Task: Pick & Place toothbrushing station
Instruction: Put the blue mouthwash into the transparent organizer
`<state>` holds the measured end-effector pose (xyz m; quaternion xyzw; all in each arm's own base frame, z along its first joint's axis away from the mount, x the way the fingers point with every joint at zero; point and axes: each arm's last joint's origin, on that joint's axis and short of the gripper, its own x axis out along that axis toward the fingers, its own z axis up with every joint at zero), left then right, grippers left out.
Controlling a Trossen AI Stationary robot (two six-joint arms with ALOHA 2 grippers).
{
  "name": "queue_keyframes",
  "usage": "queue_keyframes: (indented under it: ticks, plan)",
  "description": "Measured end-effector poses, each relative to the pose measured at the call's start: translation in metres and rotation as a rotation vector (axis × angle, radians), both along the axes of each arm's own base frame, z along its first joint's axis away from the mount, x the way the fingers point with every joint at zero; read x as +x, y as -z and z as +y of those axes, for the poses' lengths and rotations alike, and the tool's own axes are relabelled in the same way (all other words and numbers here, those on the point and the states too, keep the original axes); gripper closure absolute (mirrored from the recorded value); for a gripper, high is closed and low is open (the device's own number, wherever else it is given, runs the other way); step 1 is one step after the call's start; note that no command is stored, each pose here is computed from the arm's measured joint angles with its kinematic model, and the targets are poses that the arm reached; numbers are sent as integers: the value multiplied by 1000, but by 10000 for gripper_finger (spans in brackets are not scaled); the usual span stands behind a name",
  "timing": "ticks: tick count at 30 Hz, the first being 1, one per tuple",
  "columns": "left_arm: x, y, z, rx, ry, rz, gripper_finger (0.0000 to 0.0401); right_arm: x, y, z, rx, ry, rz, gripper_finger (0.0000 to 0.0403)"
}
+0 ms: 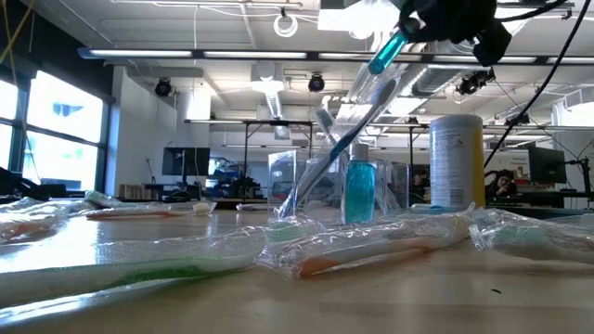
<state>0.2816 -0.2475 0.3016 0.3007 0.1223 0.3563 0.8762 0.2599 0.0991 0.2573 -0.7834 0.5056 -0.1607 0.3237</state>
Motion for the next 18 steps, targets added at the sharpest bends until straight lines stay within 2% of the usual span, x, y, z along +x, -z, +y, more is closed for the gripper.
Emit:
queue_keyframes:
  ticks: [6, 12, 18]
  plan:
    - [0, 0, 0, -10, 0, -10, 164, -8, 27, -2, -35, 1, 142, 313]
    - [0, 1, 0, -11, 0, -11, 164, -9, 61, 3, -95, -20, 246, 297]
    - [0, 1, 0, -12, 0, -11, 164, -2, 79, 8, -112, -23, 275, 314]
